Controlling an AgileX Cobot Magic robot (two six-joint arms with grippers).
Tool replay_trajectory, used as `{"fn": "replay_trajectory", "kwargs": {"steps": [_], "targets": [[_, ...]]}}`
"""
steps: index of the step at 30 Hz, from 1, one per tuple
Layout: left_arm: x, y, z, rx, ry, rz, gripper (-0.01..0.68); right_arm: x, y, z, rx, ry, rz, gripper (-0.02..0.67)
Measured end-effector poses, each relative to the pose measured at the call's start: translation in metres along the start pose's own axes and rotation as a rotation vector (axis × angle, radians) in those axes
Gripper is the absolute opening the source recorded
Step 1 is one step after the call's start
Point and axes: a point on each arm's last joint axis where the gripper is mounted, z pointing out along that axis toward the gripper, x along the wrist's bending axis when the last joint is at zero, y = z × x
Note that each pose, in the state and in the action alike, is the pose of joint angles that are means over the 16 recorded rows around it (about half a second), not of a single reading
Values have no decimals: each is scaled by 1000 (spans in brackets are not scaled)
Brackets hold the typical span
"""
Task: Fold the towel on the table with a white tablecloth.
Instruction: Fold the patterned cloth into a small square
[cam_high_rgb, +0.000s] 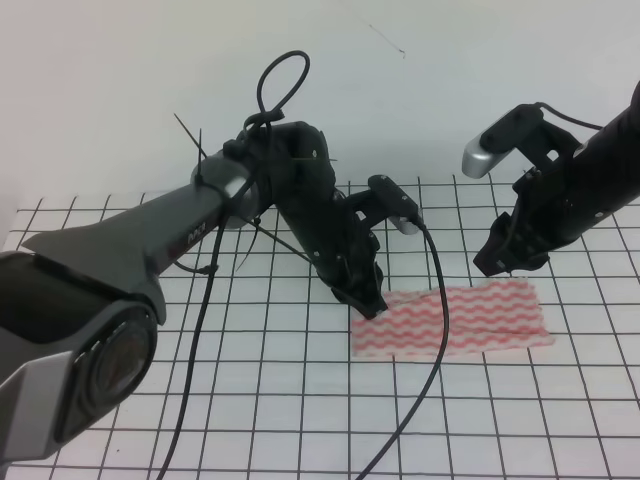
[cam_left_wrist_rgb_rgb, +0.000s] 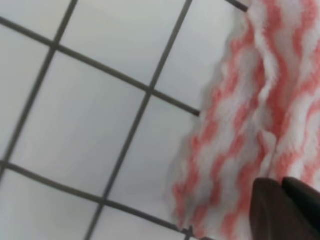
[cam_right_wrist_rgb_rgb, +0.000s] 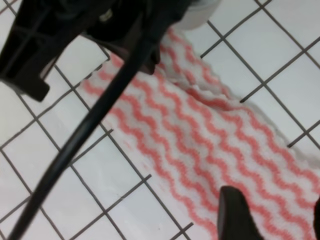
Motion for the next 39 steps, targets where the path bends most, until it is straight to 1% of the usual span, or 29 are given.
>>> {"fn": "replay_trajectory", "kwargs": {"steps": [9, 15, 30, 39], "targets": [[0, 11, -13, -26, 13, 24, 1, 0, 0, 0, 1, 4, 3, 335], [0, 11, -13, -10, 3, 28, 8, 1, 0, -1, 3, 7, 4, 334], [4, 4, -1, 34, -18, 8, 123, 2, 0, -3, 5, 13, 3, 335], [5, 1, 5, 42, -37, -10, 134, 2, -1, -2, 7, 15, 3, 335]]}}
